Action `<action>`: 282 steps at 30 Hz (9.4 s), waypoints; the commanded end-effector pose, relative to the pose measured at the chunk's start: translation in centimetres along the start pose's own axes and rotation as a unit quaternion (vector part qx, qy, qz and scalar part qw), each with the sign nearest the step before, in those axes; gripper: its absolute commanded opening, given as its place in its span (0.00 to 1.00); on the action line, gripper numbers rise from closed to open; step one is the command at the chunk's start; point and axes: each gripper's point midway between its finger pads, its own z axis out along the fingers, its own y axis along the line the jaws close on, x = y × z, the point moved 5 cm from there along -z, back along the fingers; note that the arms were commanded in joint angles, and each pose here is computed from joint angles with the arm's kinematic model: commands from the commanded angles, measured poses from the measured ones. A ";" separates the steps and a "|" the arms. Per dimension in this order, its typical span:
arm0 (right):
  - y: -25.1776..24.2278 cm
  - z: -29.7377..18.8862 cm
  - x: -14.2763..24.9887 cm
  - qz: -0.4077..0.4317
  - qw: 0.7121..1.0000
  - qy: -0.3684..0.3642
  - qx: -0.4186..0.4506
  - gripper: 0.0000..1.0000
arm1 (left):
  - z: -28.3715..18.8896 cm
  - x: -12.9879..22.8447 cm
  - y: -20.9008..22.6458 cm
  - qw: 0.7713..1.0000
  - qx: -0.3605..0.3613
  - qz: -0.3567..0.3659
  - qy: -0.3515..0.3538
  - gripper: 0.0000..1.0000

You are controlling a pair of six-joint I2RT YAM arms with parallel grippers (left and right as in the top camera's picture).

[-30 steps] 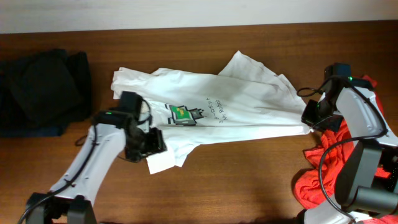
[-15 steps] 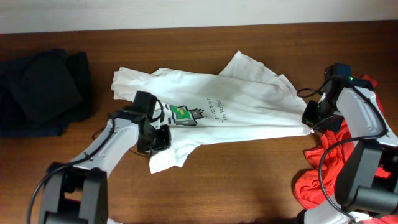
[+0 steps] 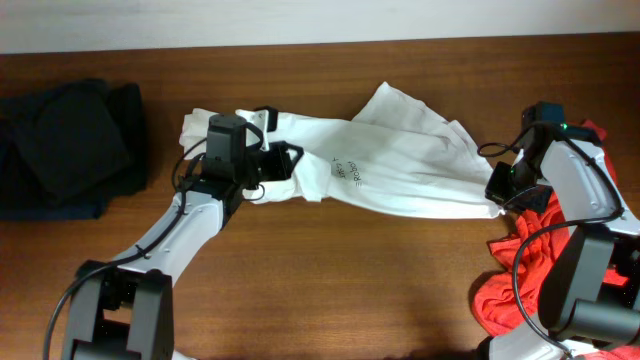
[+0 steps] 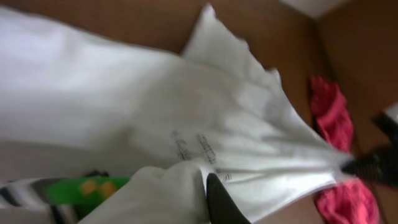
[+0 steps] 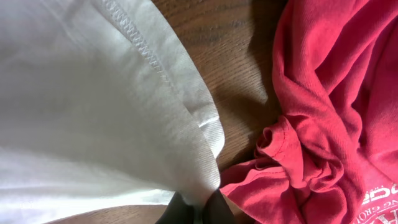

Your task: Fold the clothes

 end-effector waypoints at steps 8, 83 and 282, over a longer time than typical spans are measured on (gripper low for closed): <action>-0.4 -0.5 -0.2 0.002 1.000 -0.010 0.009 0.04 | -0.2 2.5 1.9 0.995 -0.063 -0.062 0.054 0.11; 6.0 -32.0 -10.9 -0.091 0.883 -0.430 -0.163 0.04 | -29.3 -32.2 -1.9 0.933 -0.040 0.127 -0.333 0.01; 8.3 -2.8 2.8 -0.236 0.964 0.097 -0.079 0.04 | -13.7 4.7 16.4 0.878 -0.372 -0.200 0.224 0.70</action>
